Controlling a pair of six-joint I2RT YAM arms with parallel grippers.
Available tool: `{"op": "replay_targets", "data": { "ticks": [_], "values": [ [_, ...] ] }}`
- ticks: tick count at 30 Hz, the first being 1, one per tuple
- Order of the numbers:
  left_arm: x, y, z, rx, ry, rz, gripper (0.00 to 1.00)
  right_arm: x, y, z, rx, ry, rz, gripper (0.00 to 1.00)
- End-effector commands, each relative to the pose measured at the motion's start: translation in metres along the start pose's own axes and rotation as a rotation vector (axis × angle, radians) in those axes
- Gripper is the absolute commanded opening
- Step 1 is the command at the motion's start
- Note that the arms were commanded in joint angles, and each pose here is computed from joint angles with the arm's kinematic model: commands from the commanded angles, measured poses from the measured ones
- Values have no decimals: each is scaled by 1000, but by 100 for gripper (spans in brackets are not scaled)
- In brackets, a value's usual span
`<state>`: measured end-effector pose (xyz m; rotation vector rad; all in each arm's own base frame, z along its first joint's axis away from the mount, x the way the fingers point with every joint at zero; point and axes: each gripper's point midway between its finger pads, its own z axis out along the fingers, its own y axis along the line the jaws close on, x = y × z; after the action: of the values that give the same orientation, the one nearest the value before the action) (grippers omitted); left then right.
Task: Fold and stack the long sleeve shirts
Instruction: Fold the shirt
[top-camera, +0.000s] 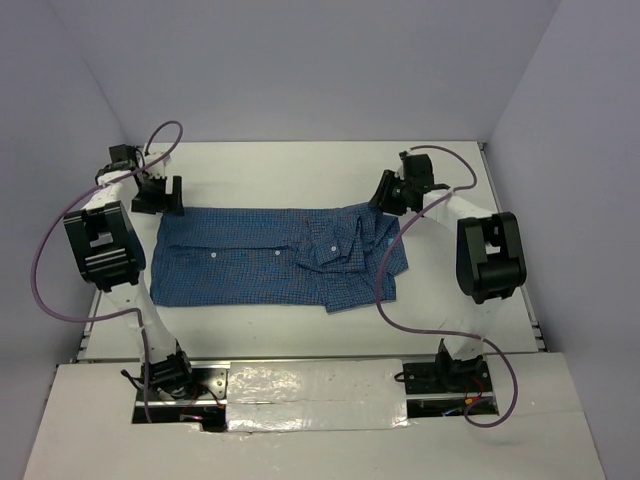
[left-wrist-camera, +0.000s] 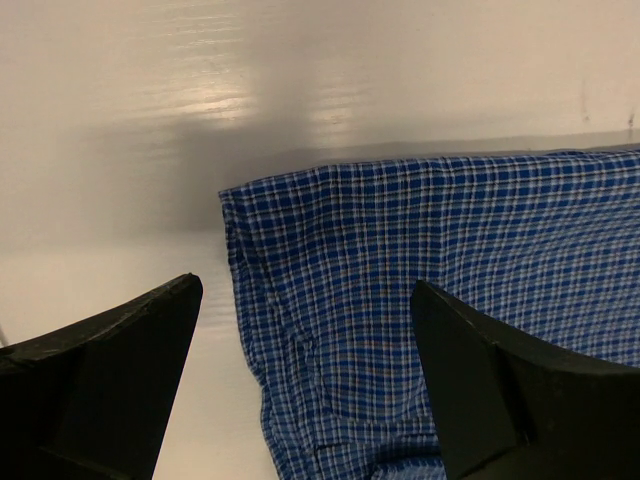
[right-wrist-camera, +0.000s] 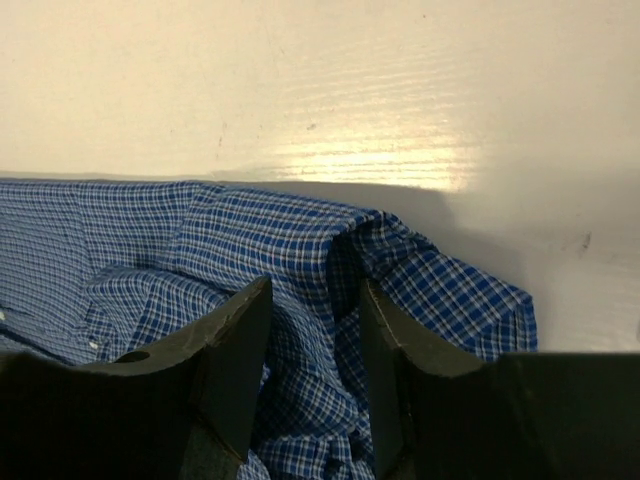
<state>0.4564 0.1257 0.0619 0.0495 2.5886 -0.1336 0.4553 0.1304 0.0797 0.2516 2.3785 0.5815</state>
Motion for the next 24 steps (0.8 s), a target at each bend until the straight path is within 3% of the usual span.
{"op": "replay_targets", "data": {
  "ticks": [1, 3, 5, 8, 9, 12, 19, 24],
  "values": [
    [-1, 1, 16, 11, -19, 38, 99, -11, 9, 5, -33, -15, 6, 43],
    [0, -1, 22, 29, -23, 40, 99, -9, 7, 7, -24, -13, 12, 29],
    [5, -12, 26, 90, -29, 43, 93, -6, 2, 7, -12, -10, 22, 15],
    [10, -28, 27, 171, -40, 43, 64, -4, 0, 7, -15, -6, 29, 7],
    [11, -31, 27, 180, -43, 42, 41, -5, -2, 6, -12, -7, 31, 4],
    [13, -28, 26, 171, -45, 18, 0, -11, -8, 4, -9, -27, 52, 0],
    [19, 19, 16, 17, -84, -85, 0, -22, -37, -10, -16, -78, 147, 0],
    [17, 10, 12, 61, -107, -53, 0, -18, -30, -1, -50, -48, 111, 0]
  ]
}}
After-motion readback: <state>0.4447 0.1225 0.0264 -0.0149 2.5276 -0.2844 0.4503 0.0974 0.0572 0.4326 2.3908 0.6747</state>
